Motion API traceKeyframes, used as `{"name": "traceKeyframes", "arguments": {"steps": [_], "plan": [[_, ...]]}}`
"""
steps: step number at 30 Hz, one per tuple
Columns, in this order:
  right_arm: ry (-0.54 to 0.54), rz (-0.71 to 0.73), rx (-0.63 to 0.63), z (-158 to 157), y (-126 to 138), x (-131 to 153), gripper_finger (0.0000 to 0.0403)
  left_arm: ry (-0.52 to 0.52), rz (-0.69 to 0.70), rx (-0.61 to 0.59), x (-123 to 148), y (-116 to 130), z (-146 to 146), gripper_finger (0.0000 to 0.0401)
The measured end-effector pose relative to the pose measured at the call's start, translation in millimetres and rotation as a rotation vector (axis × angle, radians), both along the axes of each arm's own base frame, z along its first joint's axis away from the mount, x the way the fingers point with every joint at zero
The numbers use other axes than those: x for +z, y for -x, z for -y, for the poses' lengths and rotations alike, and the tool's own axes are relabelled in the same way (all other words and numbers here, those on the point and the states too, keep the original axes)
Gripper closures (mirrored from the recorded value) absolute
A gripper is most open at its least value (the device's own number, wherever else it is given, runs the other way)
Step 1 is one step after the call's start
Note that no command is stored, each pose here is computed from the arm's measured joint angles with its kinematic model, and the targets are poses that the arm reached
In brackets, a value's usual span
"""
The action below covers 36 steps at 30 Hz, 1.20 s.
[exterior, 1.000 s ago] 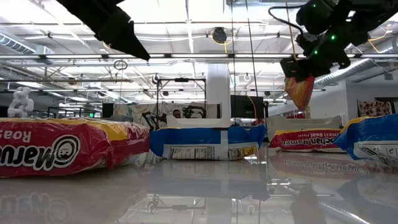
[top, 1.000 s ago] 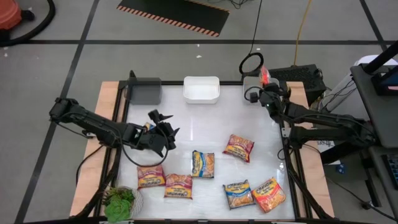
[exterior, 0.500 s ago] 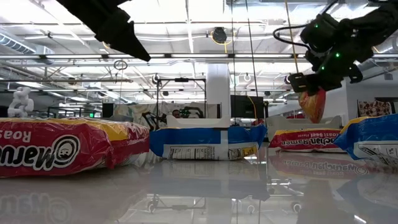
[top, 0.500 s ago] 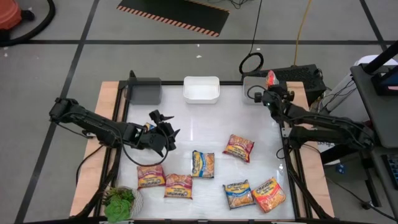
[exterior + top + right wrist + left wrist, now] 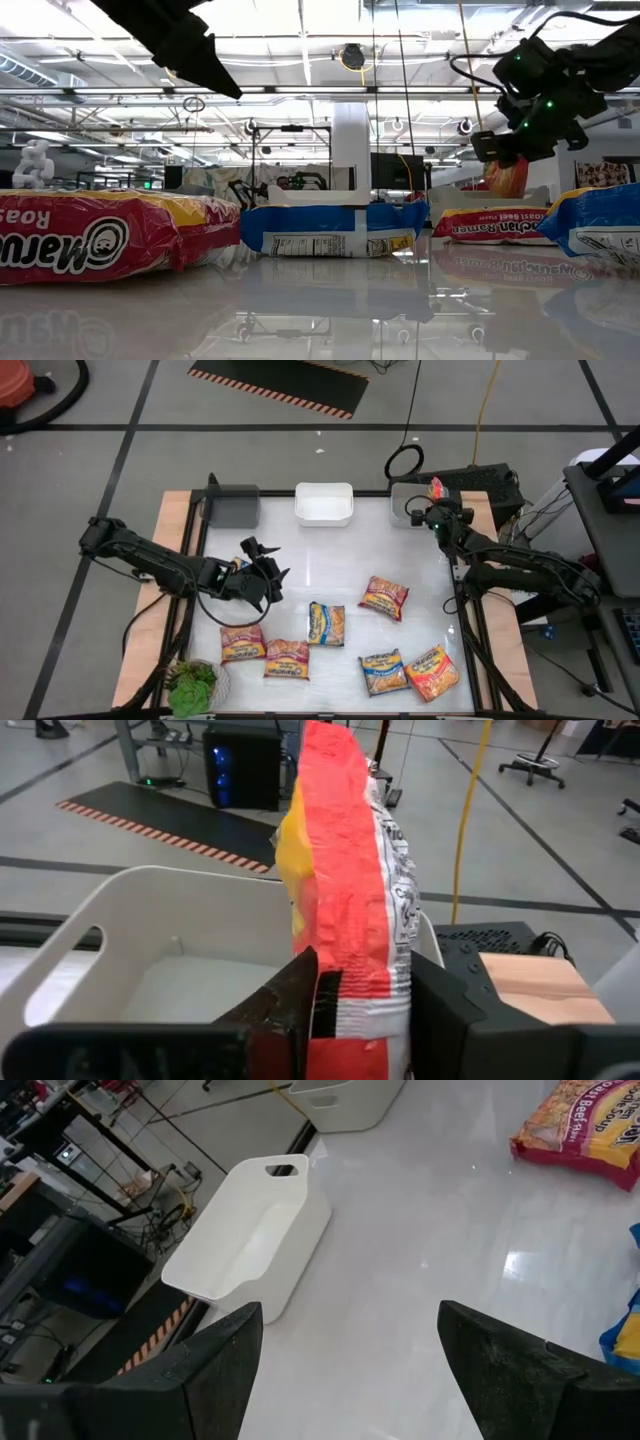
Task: Sort Maruchan noodles
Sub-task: Put the top orange noodle pack into the gray bin
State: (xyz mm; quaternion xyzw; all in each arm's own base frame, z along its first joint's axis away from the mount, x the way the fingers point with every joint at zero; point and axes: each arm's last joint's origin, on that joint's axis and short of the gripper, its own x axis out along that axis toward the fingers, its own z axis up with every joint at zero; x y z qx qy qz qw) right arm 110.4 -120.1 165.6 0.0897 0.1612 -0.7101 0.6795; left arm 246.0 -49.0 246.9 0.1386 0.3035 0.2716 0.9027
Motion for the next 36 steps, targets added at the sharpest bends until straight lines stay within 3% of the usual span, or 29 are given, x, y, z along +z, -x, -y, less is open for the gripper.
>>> {"name": "traceKeyframes", "arguments": {"steps": [17, 29, 36], "plan": [[-0.014, -0.065, 0.020, -0.9, 1.7, -3.7, 0.0161, 0.020, -0.005, -0.019, -0.5, -0.2, 0.6, 0.0096], [-0.005, -0.115, -0.006, -1.0, 3.1, -3.7, 0.0154, 0.023, -0.003, -0.017, -0.6, -0.2, 0.6, 0.0096], [-0.027, -0.096, 0.054, -1.0, 1.1, -4.2, 0.0163, 0.024, -0.003, -0.017, -0.6, -0.2, 0.6, 0.0096]]}}
